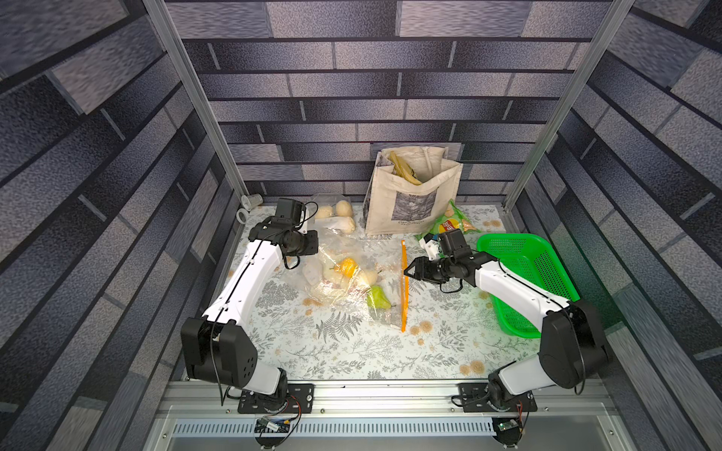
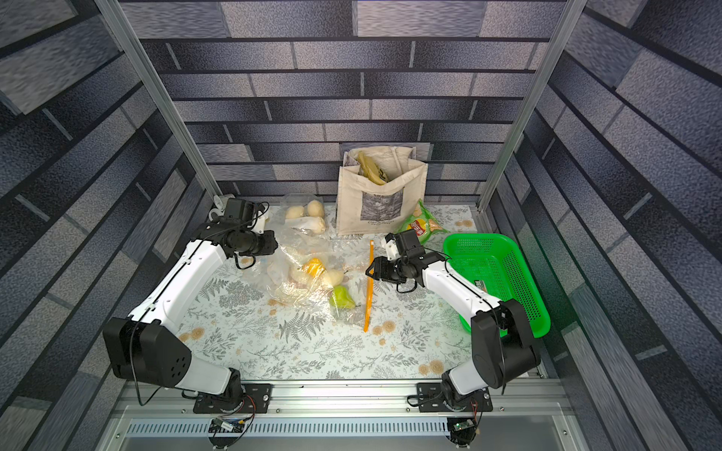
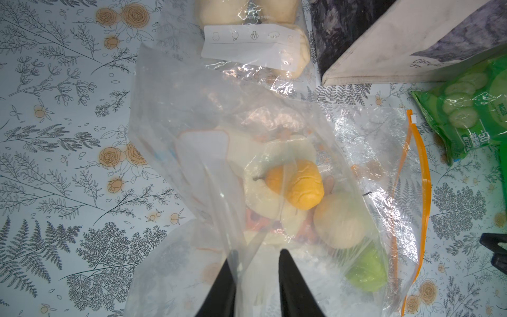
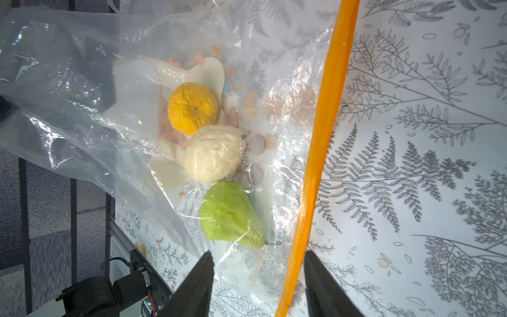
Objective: Open the zip-top bag and take out the pear
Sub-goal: Adjust the zipper food storage bag at the center of the board.
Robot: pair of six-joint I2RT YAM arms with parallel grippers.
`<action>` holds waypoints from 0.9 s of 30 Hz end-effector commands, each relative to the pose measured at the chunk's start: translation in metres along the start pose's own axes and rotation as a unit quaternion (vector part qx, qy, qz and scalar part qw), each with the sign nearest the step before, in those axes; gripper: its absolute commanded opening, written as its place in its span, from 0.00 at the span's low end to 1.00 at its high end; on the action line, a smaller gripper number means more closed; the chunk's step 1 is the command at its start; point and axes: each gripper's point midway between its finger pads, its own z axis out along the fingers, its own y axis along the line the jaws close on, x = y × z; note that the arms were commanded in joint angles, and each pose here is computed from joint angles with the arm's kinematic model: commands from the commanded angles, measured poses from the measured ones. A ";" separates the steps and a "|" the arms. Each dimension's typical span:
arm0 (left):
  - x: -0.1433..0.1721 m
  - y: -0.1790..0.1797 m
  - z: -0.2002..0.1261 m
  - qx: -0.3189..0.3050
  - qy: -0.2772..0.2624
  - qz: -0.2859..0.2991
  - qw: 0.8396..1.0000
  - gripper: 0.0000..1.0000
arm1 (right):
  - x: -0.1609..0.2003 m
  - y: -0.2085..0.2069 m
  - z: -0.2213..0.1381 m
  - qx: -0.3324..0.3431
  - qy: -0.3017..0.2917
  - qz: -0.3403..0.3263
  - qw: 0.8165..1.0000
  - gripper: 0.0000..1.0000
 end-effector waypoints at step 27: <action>0.015 0.007 0.014 -0.005 0.039 0.014 0.999 0.27 | -0.022 0.004 0.055 -0.107 0.033 0.044 0.993 0.17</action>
